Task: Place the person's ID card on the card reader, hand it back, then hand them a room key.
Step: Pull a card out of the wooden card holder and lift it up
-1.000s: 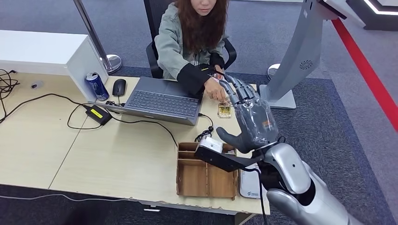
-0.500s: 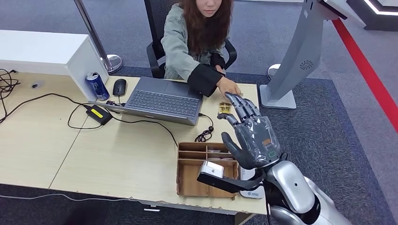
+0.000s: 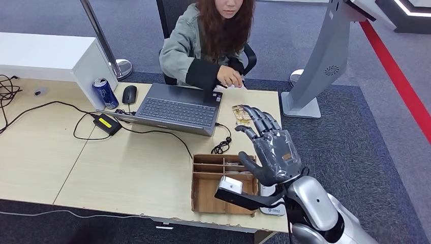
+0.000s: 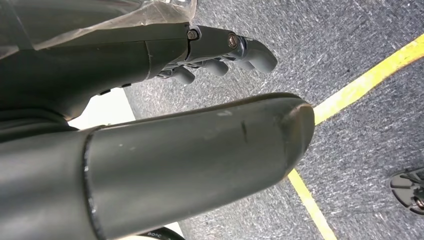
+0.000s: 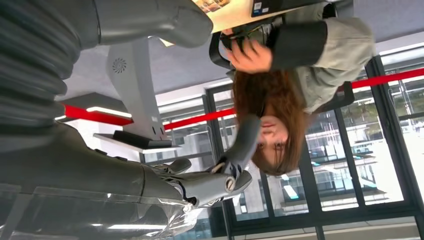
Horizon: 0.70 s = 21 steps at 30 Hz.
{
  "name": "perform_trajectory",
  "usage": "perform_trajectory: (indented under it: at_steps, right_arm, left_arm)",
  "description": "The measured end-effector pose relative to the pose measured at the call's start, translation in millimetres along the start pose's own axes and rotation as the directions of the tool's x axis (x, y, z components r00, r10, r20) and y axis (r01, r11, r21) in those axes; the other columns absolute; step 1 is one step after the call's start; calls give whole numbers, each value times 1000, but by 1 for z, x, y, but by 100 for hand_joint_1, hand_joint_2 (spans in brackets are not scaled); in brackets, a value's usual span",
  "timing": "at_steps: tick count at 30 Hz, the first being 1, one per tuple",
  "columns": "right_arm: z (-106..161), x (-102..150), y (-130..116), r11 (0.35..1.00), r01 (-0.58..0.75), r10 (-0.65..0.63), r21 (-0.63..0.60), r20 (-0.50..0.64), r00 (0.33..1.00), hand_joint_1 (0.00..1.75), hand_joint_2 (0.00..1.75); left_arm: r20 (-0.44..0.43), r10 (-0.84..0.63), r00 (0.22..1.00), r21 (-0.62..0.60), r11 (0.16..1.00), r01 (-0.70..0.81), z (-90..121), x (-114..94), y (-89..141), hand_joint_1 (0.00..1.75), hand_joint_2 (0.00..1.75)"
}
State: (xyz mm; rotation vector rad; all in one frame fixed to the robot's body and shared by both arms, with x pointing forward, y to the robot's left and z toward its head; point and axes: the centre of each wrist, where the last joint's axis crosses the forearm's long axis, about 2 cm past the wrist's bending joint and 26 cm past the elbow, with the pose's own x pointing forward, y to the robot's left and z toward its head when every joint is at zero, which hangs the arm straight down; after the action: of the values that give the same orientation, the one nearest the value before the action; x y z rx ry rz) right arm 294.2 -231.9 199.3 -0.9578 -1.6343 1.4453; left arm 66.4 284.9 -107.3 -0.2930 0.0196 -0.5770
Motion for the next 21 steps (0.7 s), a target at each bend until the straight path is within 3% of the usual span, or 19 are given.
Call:
perform_trajectory:
  at_steps: [7, 15, 21]
  right_arm:
    - [-3, -7, 17, 1000, 25, -25, 17, -18, 1000, 43, 175]
    - [-5, -11, 33, 998, 35, -32, 61, -40, 999, 77, 175]
    - [-5, -13, 43, 995, 44, -39, 88, -59, 997, 83, 175]
  left_arm:
    - [3, -9, 1000, -1, 1000, 9, 0, 0, 0, 0, 0]
    - [4, -12, 1000, -3, 1000, 12, 0, 0, 0, 0, 0]
    - [4, -16, 1000, -4, 1000, 16, 0, 0, 0, 0, 0]
